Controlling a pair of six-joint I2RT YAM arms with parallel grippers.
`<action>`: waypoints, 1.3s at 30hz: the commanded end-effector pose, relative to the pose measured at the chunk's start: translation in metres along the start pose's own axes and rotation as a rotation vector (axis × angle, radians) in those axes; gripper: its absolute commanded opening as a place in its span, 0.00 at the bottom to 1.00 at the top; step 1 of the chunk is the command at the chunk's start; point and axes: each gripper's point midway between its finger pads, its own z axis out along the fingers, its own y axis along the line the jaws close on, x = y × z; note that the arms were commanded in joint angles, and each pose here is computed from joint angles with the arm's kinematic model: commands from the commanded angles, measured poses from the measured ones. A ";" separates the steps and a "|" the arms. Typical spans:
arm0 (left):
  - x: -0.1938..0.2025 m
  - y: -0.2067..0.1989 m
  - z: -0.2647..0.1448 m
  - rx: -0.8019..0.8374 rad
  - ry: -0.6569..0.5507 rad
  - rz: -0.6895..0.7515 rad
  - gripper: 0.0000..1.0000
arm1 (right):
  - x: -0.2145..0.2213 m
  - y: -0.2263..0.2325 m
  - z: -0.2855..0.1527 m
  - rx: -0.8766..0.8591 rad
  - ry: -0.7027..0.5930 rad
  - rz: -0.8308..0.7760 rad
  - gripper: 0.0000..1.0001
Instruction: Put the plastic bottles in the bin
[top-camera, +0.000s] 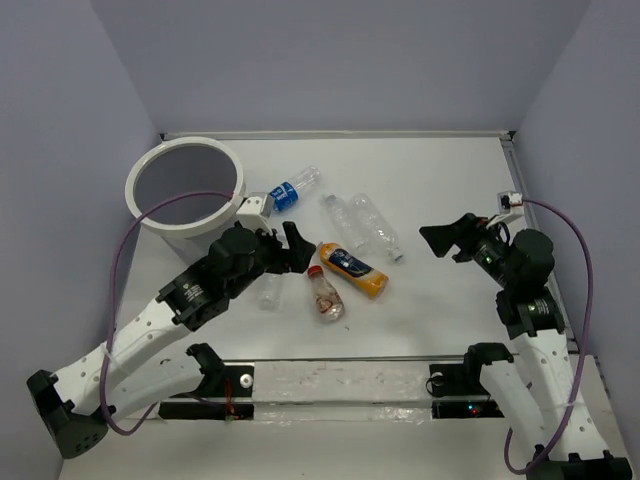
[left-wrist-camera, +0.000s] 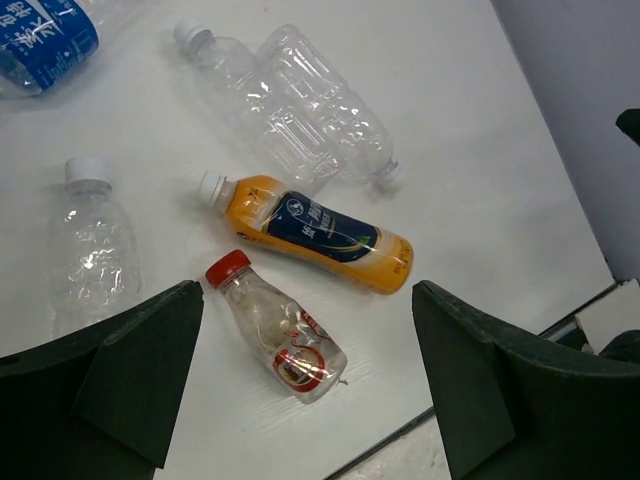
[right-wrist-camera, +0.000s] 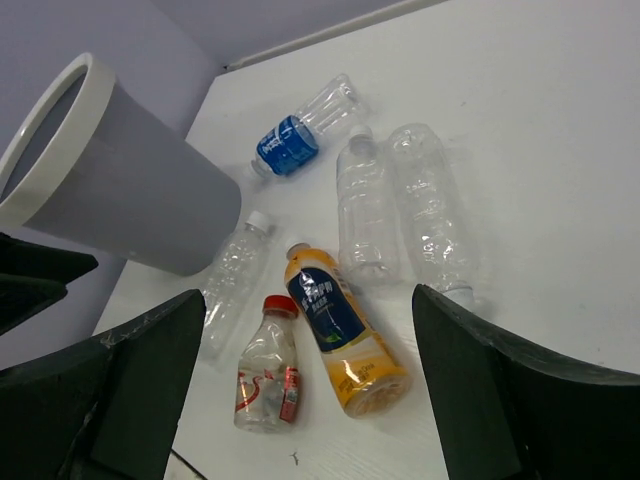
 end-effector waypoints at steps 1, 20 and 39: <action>0.011 0.019 0.020 -0.106 0.003 -0.011 0.97 | 0.005 0.008 0.002 -0.082 -0.014 -0.004 0.88; 0.075 0.122 0.065 -0.638 0.124 0.164 0.99 | 0.037 0.015 -0.007 -0.161 0.072 0.003 0.86; 0.105 0.169 0.117 -0.769 0.198 0.219 0.81 | 0.047 0.017 -0.004 -0.187 0.114 0.019 0.86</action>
